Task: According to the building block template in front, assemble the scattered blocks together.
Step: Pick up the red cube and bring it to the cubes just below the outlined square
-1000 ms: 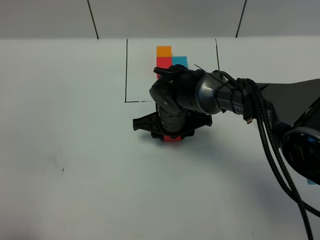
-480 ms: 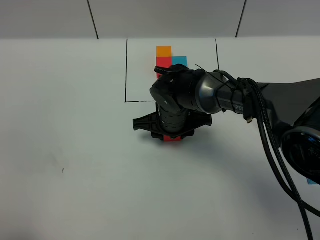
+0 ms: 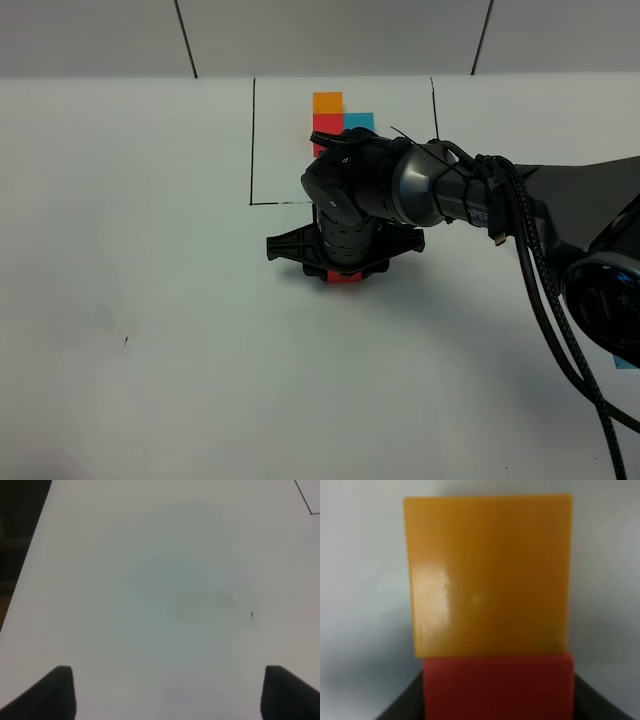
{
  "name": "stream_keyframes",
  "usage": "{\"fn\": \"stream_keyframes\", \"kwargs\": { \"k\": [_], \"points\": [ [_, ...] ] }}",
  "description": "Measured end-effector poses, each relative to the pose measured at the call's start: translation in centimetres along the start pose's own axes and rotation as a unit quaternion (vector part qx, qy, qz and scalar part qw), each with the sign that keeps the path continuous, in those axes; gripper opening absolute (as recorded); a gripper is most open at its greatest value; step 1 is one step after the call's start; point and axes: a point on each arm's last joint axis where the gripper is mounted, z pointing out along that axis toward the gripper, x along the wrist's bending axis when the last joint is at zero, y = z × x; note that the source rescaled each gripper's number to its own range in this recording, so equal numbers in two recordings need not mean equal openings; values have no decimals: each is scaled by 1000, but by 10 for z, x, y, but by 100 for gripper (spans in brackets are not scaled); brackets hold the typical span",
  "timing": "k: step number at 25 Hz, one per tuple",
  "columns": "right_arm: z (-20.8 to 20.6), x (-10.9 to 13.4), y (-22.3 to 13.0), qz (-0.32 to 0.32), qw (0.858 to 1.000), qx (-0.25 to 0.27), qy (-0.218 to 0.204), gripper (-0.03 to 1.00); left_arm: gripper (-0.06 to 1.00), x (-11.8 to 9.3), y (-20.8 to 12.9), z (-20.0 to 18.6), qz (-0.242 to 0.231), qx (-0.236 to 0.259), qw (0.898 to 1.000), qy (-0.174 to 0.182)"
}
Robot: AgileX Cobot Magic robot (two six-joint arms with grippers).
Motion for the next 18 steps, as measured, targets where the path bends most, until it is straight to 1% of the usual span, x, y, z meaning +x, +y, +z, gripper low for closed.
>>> {"fn": "stream_keyframes", "kwargs": {
  "k": [7,9,10,11,13,16,18],
  "points": [
    [0,0,0,-4,1000,0,0,0,73,0,0,0,0,0,1000,0],
    [0,0,0,-4,1000,0,0,3,73,0,0,0,0,0,1000,0],
    [0,0,0,-5,1000,0,0,7,73,0,0,0,0,0,1000,0],
    [0,1,0,-4,1000,-1,3,14,73,0,0,0,0,0,1000,0],
    [0,1,1,-3,1000,-3,8,29,73,0,0,0,0,0,1000,0],
    [-3,2,2,-3,1000,-7,12,55,73,0,0,0,0,0,1000,0],
    [-9,1,3,0,1000,-11,15,69,73,0,0,0,0,0,1000,0]
  ]
}}
